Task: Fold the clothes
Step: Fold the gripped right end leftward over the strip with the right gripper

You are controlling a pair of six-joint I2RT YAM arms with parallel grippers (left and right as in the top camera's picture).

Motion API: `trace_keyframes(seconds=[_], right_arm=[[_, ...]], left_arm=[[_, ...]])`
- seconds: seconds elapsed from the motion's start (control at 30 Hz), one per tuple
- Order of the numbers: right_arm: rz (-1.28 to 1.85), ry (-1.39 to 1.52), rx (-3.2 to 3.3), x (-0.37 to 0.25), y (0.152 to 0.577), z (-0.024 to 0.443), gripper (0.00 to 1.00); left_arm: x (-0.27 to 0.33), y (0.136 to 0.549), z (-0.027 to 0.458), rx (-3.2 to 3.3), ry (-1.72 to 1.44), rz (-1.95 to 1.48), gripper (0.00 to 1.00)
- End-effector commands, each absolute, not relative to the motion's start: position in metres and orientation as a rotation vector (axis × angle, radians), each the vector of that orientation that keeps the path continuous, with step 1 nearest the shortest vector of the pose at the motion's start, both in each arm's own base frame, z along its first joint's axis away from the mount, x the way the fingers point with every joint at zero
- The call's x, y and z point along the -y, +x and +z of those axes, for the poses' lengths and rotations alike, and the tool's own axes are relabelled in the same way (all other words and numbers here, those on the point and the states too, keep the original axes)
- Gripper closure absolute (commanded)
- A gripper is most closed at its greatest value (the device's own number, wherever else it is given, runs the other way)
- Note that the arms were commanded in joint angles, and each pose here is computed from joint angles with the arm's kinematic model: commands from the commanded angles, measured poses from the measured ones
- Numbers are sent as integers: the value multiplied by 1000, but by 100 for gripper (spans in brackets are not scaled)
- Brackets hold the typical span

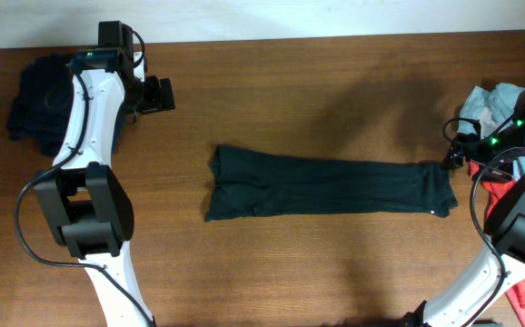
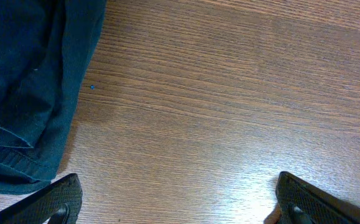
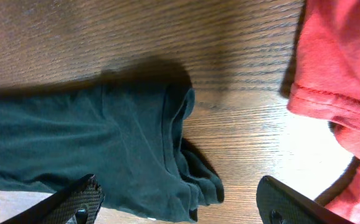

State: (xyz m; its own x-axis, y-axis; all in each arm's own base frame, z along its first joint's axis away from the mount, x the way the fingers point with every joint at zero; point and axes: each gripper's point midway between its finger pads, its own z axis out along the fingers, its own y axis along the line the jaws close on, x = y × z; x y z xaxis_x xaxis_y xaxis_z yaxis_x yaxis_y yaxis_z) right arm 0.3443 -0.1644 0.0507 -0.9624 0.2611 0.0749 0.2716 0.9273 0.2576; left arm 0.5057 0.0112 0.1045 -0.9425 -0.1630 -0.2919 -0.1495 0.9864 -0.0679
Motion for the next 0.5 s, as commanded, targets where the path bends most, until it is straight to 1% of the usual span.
trace_keyframes(seconds=[0.0, 0.17, 0.37, 0.43, 0.47], right_arm=[[-427, -402, 3017, 159, 338, 44, 15], [-439, -401, 2981, 153, 328, 33, 15], [-404, -398, 2971, 151, 315, -2, 16], [-398, -398, 2974, 150, 312, -10, 16], [-399, -402, 2972, 149, 311, -13, 18]], left_arm=[[-10, 506, 112, -2815, -242, -83, 1], [-10, 506, 112, -2815, -242, -83, 1], [-10, 506, 112, -2815, -242, -83, 1], [-10, 506, 112, -2815, -242, -83, 1], [-10, 506, 112, -2815, -242, -83, 1]])
